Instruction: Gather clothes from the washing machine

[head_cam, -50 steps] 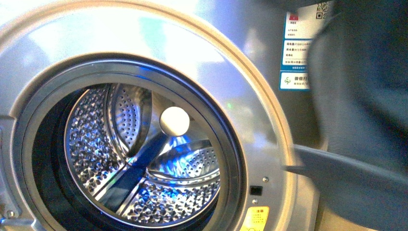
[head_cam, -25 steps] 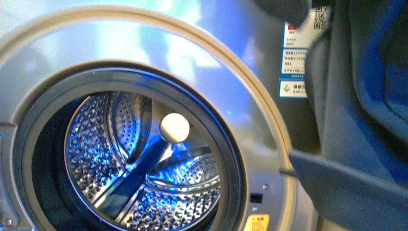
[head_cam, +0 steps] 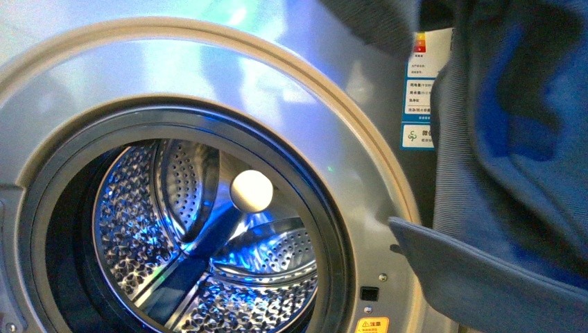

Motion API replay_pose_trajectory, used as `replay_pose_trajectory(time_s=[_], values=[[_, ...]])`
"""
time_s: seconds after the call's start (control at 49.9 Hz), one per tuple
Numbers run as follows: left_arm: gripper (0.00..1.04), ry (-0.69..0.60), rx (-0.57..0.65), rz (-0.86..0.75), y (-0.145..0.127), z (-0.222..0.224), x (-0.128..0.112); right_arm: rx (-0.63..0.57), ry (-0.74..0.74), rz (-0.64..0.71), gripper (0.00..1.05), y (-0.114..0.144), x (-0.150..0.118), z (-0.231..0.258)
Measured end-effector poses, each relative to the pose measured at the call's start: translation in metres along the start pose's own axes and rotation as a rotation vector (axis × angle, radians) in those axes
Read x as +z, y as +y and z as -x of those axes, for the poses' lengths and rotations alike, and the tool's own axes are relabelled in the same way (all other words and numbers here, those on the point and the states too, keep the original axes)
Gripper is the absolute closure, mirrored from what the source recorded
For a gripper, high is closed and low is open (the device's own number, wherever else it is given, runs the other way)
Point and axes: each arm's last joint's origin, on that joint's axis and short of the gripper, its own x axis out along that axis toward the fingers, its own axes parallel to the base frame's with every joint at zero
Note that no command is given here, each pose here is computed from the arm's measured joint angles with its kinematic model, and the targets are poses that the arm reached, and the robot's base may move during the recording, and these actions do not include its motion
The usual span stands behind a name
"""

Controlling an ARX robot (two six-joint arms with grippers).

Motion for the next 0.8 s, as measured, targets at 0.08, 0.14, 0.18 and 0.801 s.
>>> replay_pose_trajectory(time_s=[0.08, 0.14, 0.18, 0.801], values=[[0.92, 0.000, 0.000, 0.000, 0.000, 0.000, 0.000, 0.059, 0.011, -0.029, 0.08, -0.004, 0.003, -0.005], [0.92, 0.000, 0.000, 0.000, 0.000, 0.000, 0.000, 0.079, 0.018, -0.045, 0.08, -0.009, 0.000, -0.006], [0.92, 0.000, 0.000, 0.000, 0.000, 0.000, 0.000, 0.083, 0.018, -0.045, 0.08, -0.010, -0.001, -0.007], [0.92, 0.000, 0.001, 0.000, 0.000, 0.000, 0.000, 0.315, 0.071, -0.300, 0.08, -0.003, -0.021, -0.067]])
